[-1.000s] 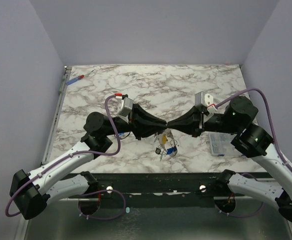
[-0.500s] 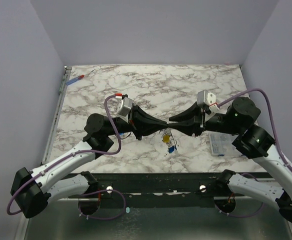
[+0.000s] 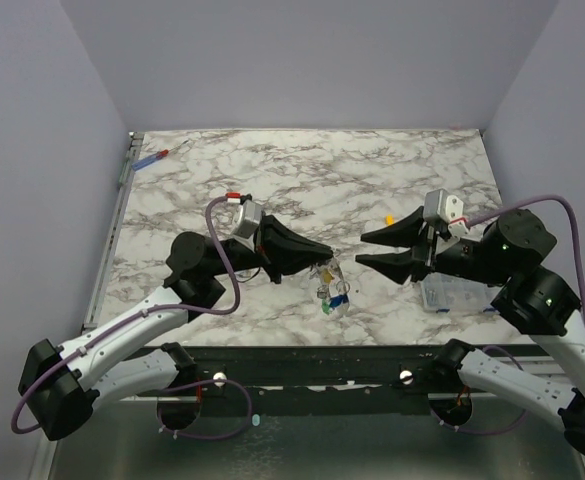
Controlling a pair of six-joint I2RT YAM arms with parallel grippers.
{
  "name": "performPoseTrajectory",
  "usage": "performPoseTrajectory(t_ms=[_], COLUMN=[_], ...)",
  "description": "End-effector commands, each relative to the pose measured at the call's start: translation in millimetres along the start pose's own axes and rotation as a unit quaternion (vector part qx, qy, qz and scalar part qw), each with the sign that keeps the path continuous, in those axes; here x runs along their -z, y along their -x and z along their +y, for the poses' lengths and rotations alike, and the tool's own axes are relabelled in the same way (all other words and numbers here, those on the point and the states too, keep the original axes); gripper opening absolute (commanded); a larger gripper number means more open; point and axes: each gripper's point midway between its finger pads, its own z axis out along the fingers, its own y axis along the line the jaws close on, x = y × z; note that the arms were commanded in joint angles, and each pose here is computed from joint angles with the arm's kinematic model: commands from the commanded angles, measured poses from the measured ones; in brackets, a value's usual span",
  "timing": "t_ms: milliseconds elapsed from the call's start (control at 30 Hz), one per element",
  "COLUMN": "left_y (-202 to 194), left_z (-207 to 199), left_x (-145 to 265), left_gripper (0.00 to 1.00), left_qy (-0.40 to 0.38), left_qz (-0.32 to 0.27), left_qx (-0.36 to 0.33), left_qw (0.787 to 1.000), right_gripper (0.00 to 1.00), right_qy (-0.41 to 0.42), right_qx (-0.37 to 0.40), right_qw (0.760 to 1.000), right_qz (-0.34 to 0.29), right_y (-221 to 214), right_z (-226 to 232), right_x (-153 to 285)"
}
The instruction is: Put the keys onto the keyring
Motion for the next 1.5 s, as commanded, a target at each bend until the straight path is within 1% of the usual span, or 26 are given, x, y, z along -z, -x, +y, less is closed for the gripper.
performPoseTrajectory(t_ms=[0,233,567,833,1467], left_y=[22,36,51,51,54], left_z=[-12,-22,-33,-34,-31], left_x=[3,6,15,16,16], left_gripper=[0.0,0.0,0.0,0.0,0.0], left_qy=[-0.011,-0.028,-0.044,-0.052,-0.054], left_qz=[-0.046,-0.084,-0.145,-0.158,-0.183], left_qx=[-0.038,-0.042,-0.045,-0.036,-0.025], left_qw=[0.998,0.995,0.988,0.985,0.981], right_gripper=[0.43,0.37,0.31,0.3,0.29], right_qy=[0.017,0.053,0.09,0.117,0.16], right_qx=[-0.015,-0.012,-0.023,-0.03,-0.063], right_qw=[1.0,0.999,0.996,0.992,0.984], right_qz=[0.007,0.0,-0.005,-0.028,-0.045], right_y=[-8,-4,-4,6,8], right_z=[5,9,15,23,31], right_x=[-5,-19,-32,-34,-47])
